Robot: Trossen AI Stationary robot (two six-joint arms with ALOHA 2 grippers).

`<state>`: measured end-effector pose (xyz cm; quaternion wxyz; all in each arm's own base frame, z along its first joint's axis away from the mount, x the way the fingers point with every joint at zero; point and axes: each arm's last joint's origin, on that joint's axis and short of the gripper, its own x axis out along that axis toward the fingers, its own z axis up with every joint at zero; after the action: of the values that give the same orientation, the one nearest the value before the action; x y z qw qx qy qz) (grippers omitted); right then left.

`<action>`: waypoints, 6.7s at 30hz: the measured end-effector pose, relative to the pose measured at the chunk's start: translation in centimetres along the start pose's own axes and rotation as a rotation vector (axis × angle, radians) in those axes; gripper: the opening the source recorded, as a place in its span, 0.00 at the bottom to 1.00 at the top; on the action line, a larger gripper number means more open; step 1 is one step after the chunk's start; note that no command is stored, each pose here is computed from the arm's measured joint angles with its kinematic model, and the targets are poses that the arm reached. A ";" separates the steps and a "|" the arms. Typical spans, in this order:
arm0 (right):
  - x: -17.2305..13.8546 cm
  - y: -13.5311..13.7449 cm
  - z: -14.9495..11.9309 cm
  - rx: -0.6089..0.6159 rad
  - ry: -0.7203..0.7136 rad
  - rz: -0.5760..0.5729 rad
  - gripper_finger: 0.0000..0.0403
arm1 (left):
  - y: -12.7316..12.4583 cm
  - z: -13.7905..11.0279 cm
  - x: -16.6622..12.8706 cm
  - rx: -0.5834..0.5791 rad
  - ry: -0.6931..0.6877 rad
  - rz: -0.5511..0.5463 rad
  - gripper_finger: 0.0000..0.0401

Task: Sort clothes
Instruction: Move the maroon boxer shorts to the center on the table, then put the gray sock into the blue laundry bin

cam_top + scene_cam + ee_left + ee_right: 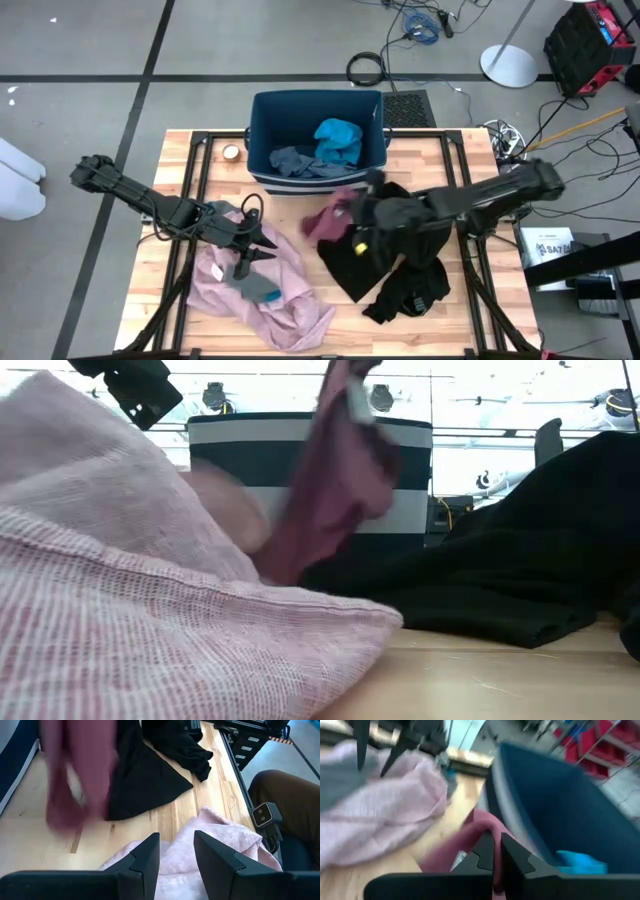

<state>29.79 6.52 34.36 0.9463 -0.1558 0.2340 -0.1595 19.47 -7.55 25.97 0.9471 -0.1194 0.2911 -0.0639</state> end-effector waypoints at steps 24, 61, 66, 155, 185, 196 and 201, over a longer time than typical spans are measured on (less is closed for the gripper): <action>9.5 1.0 -5.6 0.037 0.341 0.055 0.09 | -0.1 0.1 0.0 -0.015 -0.019 0.014 0.32; 17.9 16.9 -1.7 0.079 -0.203 0.735 0.56 | 0.3 -0.4 -0.1 0.059 -0.002 0.127 0.32; 18.5 18.9 -1.7 0.080 -0.175 0.765 0.56 | 0.3 -0.4 -0.1 0.060 0.001 0.129 0.32; 8.0 -24.0 -0.3 0.291 0.092 -0.043 0.00 | 13.0 -5.4 -3.4 -0.778 0.397 0.873 0.32; 7.1 -20.1 -1.5 0.290 0.371 0.113 0.63 | 13.7 -11.2 -2.9 -1.049 0.367 1.133 0.32; 7.0 -20.1 -1.6 0.288 0.377 0.115 0.63 | 13.9 -14.0 -2.1 -1.078 0.395 1.082 0.32; 7.0 -20.0 -1.5 0.289 0.376 0.115 0.63 | 14.0 -14.0 -2.0 -0.985 0.439 1.032 0.27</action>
<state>30.35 -14.51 37.70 0.9061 0.0271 0.3893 -0.1634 10.61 3.65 12.15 0.6139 -0.3625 0.4874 0.5041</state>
